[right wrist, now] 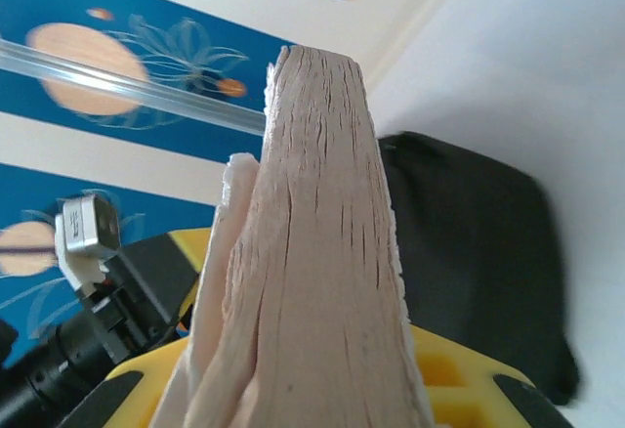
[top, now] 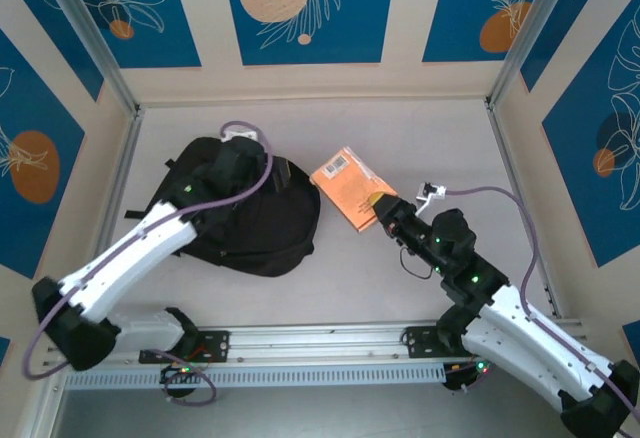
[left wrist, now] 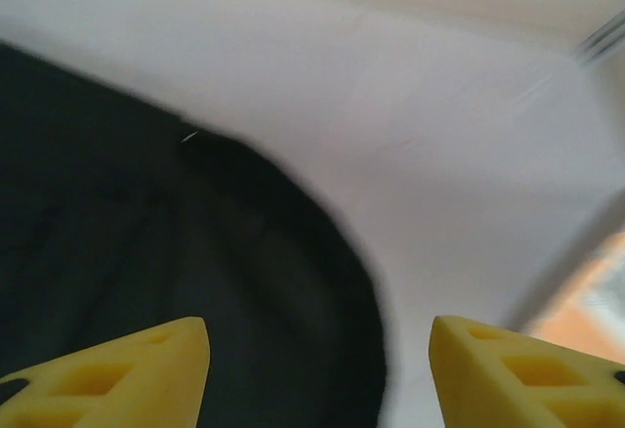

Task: Pack the student bag
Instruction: Open the student bag at the center of the table.

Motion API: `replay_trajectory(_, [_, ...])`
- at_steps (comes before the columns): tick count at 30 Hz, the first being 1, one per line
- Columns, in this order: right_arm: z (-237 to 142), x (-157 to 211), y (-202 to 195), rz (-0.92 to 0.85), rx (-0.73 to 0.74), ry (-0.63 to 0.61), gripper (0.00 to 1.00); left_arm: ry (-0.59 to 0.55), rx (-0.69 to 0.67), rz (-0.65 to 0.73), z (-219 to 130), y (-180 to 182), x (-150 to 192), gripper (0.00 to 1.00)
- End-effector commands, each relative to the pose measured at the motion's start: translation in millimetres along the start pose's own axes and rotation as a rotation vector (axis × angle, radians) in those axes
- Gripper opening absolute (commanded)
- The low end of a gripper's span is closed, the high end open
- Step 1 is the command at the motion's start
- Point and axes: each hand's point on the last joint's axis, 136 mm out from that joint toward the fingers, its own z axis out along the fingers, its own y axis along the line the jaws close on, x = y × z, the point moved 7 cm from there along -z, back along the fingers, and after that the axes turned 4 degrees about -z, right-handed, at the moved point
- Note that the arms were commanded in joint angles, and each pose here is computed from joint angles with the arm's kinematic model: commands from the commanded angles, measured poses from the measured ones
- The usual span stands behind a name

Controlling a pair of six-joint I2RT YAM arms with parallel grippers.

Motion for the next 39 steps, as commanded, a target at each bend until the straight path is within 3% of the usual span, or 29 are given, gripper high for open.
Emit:
replay_trajectory(1, [-2,5,-13,-0.045,0.071,0.090,0.00,0.261,-0.191,0.319,25,36,25,0.63])
replay_trajectory(13, [-2,8,-23,-0.037,0.053,0.201,0.00,0.403,-0.329,0.366,74,63,21,0.68])
replay_trajectory(22, [3,8,-20,-0.005,0.008,0.247,0.00,0.436,-0.359,0.278,88,88,25,0.64])
replay_trajectory(27, [8,4,-12,-0.035,0.000,0.260,0.00,0.482,-0.338,0.250,102,89,37,0.47])
replay_trajectory(35, [12,-7,15,-0.104,-0.026,0.270,0.00,0.469,-0.363,0.232,102,98,35,0.02])
replay_trajectory(39, [17,-11,21,-0.117,-0.028,0.275,0.00,0.427,-0.345,0.210,88,95,23,0.00])
